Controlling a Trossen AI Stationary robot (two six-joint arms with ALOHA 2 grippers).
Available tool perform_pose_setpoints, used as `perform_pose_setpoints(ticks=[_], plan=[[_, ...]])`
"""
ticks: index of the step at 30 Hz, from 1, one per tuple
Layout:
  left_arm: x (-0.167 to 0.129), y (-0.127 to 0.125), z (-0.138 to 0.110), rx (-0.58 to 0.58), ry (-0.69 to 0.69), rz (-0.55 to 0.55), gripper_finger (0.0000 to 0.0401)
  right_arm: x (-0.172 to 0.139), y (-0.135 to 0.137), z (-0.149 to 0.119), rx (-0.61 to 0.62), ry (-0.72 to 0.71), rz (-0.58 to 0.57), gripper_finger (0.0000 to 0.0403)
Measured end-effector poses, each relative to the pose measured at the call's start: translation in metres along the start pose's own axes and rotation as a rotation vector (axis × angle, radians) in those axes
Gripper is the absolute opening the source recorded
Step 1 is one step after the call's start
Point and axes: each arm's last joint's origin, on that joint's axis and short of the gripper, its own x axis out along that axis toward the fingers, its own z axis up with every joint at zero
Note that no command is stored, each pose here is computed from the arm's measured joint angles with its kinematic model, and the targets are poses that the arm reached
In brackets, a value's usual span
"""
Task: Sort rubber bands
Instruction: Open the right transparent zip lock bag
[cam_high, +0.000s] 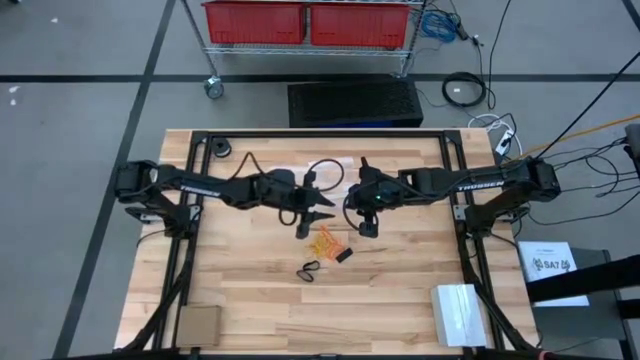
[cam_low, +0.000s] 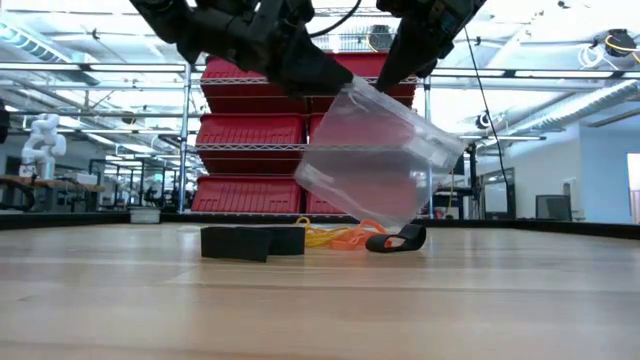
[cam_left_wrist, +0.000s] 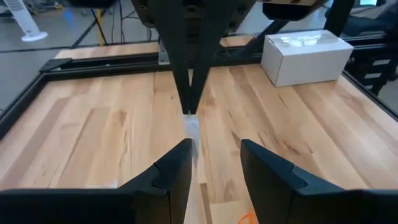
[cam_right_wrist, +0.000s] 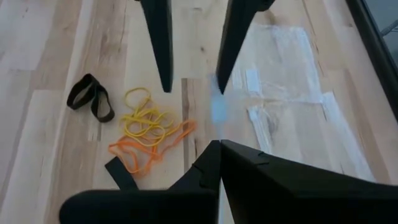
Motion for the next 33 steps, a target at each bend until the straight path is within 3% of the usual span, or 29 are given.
perform_pose_setpoints(ticks=[8, 17, 24, 28, 33], plan=[[0.0, 0.0, -0.001, -0.008, 0.013, 0.012, 0.0104, 0.0, 0.0, 0.0, 0.003, -0.001, 0.003, 0.0], [0.0, 0.001, -0.001, -0.009, 0.019, 0.056, 0.0008, -0.001, 0.002, 0.0, 0.025, -0.002, 0.009, 0.0003], [0.0, 0.001, -0.002, 0.014, 0.036, 0.058, 0.0004, -0.005, 0.004, 0.002, 0.112, -0.024, 0.015, 0.0056], [0.0, 0.0, -0.01, 0.027, 0.117, 0.054, 0.0004, -0.003, 0.008, -0.006, 0.124, 0.05, 0.013, 0.0093], [-0.004, -0.001, -0.022, 0.072, 0.26, 0.156, 0.0003, 0.033, 0.02, -0.035, 0.09, 0.124, 0.014, 0.0122]])
